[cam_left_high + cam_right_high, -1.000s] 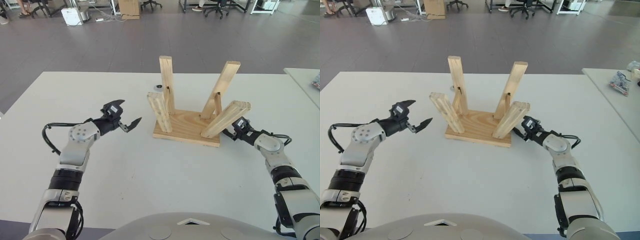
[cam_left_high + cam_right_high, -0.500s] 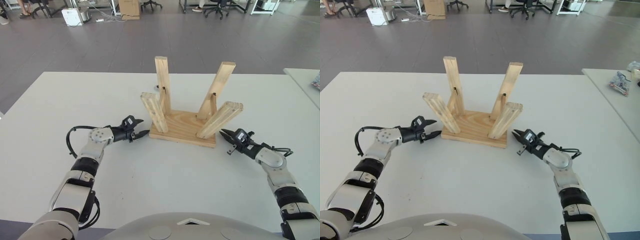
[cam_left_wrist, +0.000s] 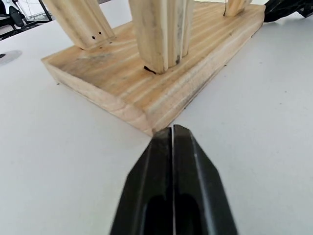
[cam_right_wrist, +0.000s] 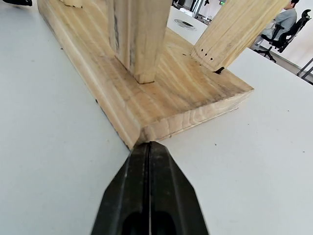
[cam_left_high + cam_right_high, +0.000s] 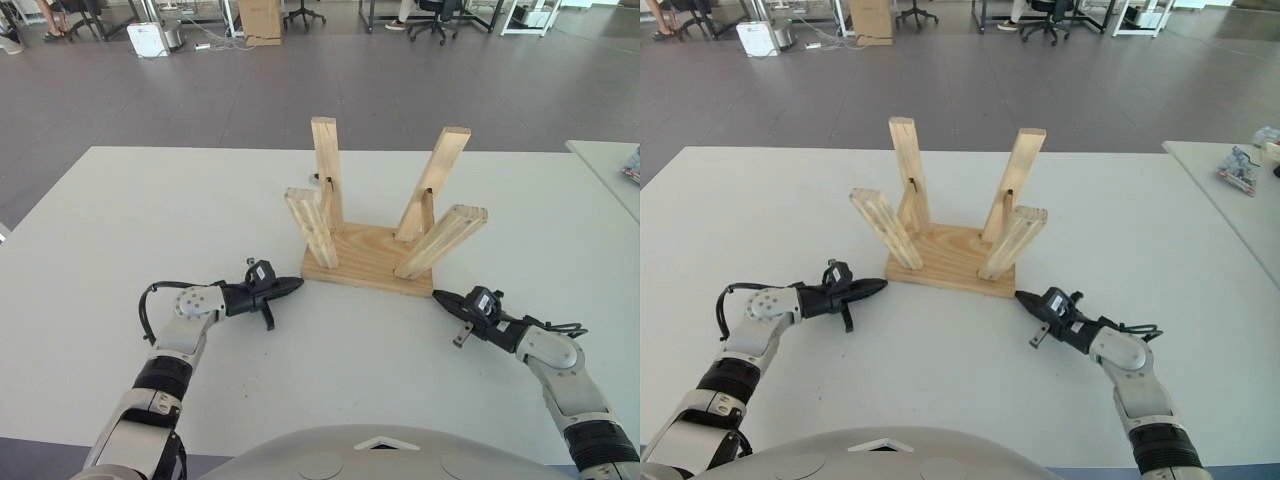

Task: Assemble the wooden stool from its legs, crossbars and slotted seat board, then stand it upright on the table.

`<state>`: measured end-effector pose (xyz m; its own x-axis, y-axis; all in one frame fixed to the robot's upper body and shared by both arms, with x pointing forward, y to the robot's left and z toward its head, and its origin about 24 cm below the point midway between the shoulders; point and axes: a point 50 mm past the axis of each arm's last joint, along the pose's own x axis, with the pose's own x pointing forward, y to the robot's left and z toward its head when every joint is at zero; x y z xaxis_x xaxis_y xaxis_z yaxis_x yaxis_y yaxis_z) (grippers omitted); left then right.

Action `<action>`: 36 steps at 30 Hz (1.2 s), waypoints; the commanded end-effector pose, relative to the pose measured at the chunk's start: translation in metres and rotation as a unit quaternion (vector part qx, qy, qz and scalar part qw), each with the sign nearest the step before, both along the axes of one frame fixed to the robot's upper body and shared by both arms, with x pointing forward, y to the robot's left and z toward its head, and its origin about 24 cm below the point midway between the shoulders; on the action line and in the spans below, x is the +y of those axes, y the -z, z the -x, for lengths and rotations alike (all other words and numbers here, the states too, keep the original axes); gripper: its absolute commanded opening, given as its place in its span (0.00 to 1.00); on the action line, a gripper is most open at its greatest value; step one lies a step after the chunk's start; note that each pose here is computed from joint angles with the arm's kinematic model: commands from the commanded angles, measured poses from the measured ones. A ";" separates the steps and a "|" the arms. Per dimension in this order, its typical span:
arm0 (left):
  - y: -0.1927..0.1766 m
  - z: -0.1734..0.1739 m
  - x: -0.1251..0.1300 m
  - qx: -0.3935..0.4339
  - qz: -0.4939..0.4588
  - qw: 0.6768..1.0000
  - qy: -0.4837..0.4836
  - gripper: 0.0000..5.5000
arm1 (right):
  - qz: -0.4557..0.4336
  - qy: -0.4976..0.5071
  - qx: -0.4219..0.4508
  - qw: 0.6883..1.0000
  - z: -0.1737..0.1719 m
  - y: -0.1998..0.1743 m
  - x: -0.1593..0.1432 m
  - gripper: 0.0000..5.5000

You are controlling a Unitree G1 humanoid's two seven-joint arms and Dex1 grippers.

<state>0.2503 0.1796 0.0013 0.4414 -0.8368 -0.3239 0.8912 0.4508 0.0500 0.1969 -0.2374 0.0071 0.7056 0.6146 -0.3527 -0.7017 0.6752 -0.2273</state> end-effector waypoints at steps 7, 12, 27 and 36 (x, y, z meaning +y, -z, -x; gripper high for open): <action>-0.003 -0.010 0.092 0.025 -0.169 0.983 -0.063 0.00 | 0.011 -0.007 0.008 1.000 -0.004 0.000 -0.003 0.00; -0.003 -0.038 0.046 -0.007 -0.138 0.990 -0.026 0.00 | 0.021 -0.013 0.002 1.000 -0.016 -0.003 -0.004 0.00; -0.008 -0.026 -0.015 -0.055 -0.072 0.994 0.065 0.00 | 0.001 -0.085 -0.032 0.996 -0.020 -0.024 0.031 0.00; -0.029 -0.015 -0.035 -0.085 -0.060 0.988 0.113 0.00 | -0.005 -0.087 -0.032 0.996 -0.018 -0.030 0.036 0.00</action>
